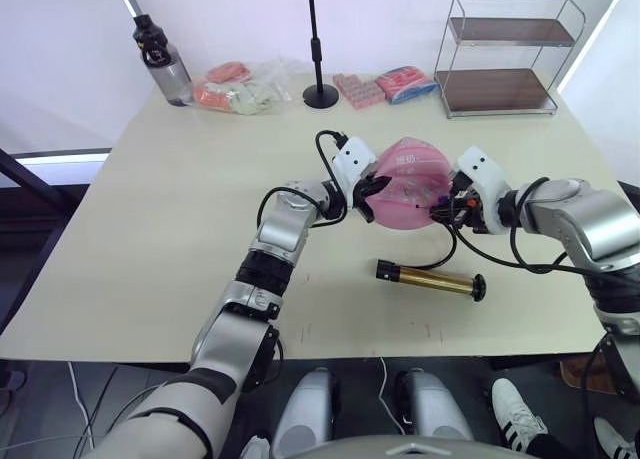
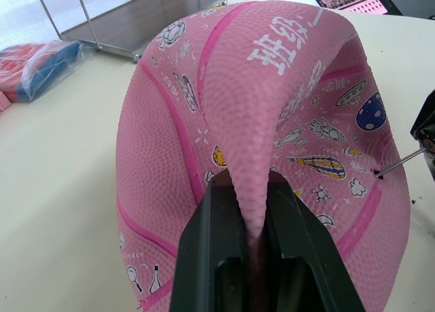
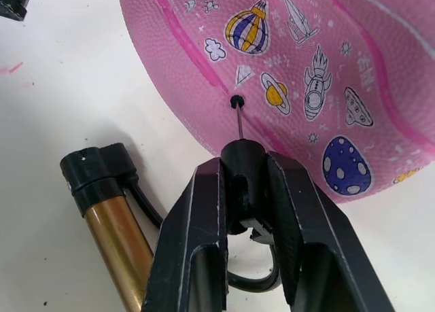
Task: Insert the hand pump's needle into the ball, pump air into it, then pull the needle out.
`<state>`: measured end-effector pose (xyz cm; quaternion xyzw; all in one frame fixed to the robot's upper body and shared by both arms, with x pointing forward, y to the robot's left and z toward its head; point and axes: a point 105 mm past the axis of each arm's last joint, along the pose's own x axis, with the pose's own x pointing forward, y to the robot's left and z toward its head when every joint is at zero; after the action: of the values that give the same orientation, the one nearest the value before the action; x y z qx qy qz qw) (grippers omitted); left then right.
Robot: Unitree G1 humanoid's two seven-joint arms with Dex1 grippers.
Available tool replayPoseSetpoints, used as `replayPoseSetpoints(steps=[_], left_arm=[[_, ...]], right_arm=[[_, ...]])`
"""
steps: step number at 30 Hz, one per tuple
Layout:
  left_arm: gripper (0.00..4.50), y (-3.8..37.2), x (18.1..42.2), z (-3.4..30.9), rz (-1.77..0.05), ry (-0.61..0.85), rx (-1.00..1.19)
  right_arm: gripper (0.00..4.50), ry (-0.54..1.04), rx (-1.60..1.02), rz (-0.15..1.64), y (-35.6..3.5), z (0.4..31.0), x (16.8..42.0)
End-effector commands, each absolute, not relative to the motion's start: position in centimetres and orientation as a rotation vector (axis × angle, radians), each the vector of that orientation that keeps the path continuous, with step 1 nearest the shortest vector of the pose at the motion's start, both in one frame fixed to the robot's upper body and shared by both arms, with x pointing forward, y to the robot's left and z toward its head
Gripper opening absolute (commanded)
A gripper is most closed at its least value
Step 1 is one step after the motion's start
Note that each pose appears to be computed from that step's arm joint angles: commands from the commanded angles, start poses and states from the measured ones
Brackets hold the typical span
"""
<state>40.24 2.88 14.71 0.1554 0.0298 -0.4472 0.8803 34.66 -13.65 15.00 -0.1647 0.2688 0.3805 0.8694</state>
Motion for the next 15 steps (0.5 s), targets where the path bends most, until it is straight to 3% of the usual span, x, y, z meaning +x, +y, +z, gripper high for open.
replayPoseSetpoints(steps=[1, 15], left_arm=[[0.01, 2.68, 39.80, 13.17, -0.946, 0.111, 0.334], [0.01, 2.89, 39.82, 13.11, -0.943, 0.114, 0.335]], right_arm=[[0.32, 0.572, -0.356, 0.782, -14.13, 14.79, 34.70], [0.32, 0.611, -0.369, 0.761, -14.71, 13.89, 34.65]])
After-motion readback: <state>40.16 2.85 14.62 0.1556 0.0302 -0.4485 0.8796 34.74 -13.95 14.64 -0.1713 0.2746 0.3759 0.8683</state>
